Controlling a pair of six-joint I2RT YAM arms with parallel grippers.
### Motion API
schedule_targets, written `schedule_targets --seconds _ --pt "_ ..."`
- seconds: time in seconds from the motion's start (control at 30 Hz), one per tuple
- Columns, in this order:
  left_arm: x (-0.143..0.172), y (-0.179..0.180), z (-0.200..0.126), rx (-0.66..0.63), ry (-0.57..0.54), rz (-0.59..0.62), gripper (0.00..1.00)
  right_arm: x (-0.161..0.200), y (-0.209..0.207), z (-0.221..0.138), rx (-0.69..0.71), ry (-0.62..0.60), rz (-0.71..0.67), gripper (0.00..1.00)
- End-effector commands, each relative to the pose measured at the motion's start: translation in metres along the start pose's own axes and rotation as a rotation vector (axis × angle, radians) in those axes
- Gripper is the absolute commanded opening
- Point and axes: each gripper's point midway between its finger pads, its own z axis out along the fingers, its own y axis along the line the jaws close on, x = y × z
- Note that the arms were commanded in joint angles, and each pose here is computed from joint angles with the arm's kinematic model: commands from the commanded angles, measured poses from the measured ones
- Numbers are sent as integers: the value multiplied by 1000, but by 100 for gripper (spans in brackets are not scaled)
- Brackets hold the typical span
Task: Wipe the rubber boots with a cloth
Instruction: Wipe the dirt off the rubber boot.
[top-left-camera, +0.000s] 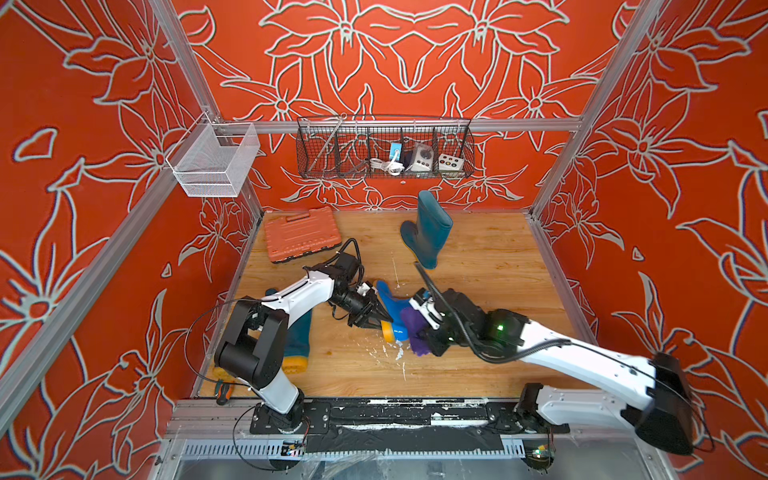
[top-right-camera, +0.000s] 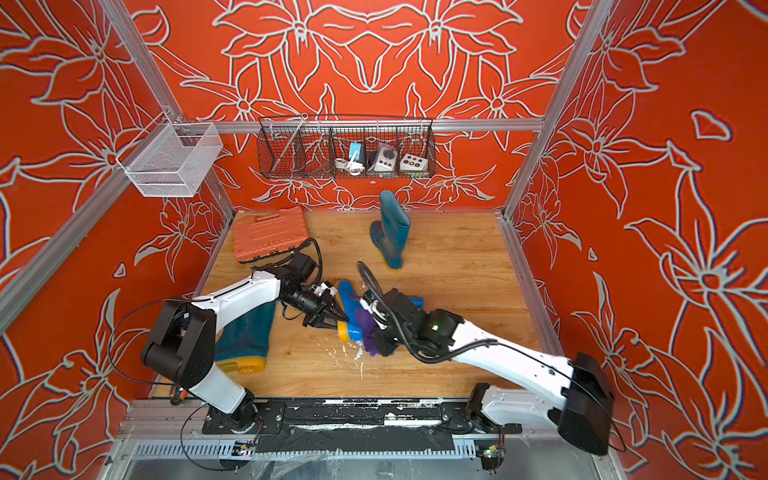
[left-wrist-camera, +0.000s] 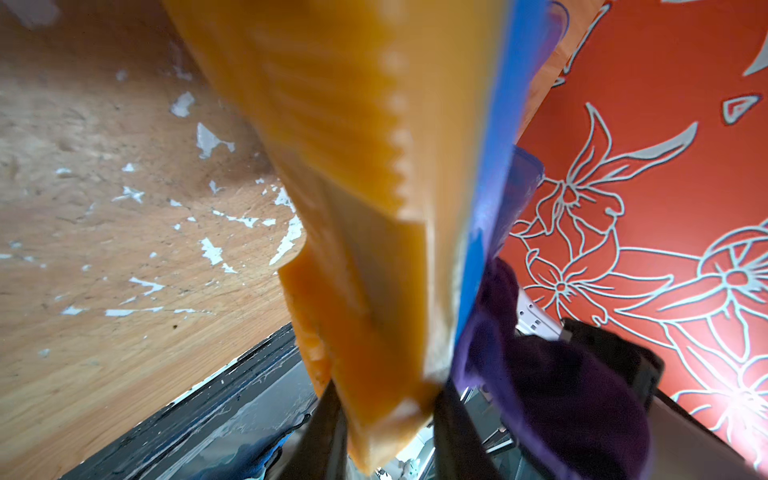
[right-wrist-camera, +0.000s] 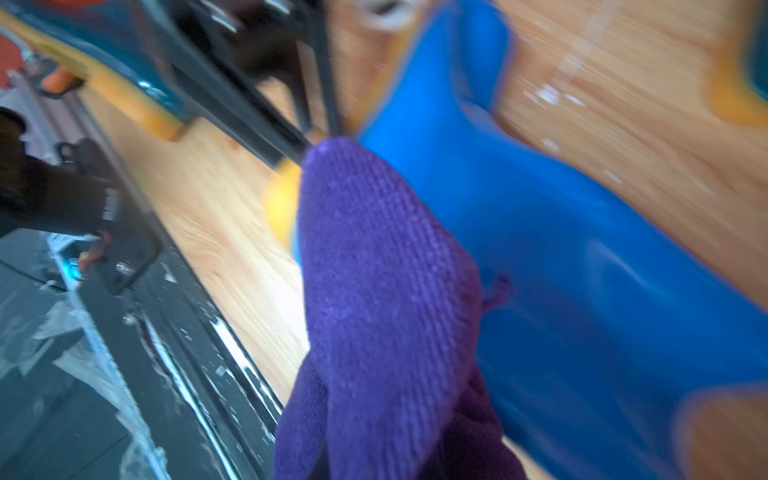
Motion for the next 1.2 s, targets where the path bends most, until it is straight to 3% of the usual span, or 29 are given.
schedule_targets --seconds 0.0,0.1,0.27,0.37,0.47,0.63,0.73,0.77,0.83,0.93,1.03,1.17 --pt "8 -14 -3 49 50 70 0 -15 12 22 -27 12 -36 0" --pt "8 0 -5 -48 29 110 0 -4 -17 26 75 65 25 0" --pt "4 25 -11 -211 -7 211 0 40 -96 0 198 110 339 0" --pt "-2 28 -18 -299 -61 312 0 38 -105 -31 232 36 318 0" --pt "-5 16 -16 -301 -81 400 0 28 -102 -50 233 -6 296 0" --pt "4 13 8 -435 -34 611 0 13 -102 -48 225 -9 315 0" --pt "9 21 24 -517 18 678 1 5 -100 -39 203 -4 319 0" --pt "7 22 25 -526 17 685 8 2 -99 -37 194 -4 317 0" --pt "2 23 24 -536 -24 689 32 -3 -96 -33 173 -5 304 0" --pt "2 17 20 -504 -96 706 51 -12 -90 -26 125 -10 284 0" --pt "6 15 19 -444 -165 710 60 -21 -81 -14 52 -24 273 0" --pt "8 17 24 -351 -244 687 62 -41 -69 8 -36 -40 256 0"
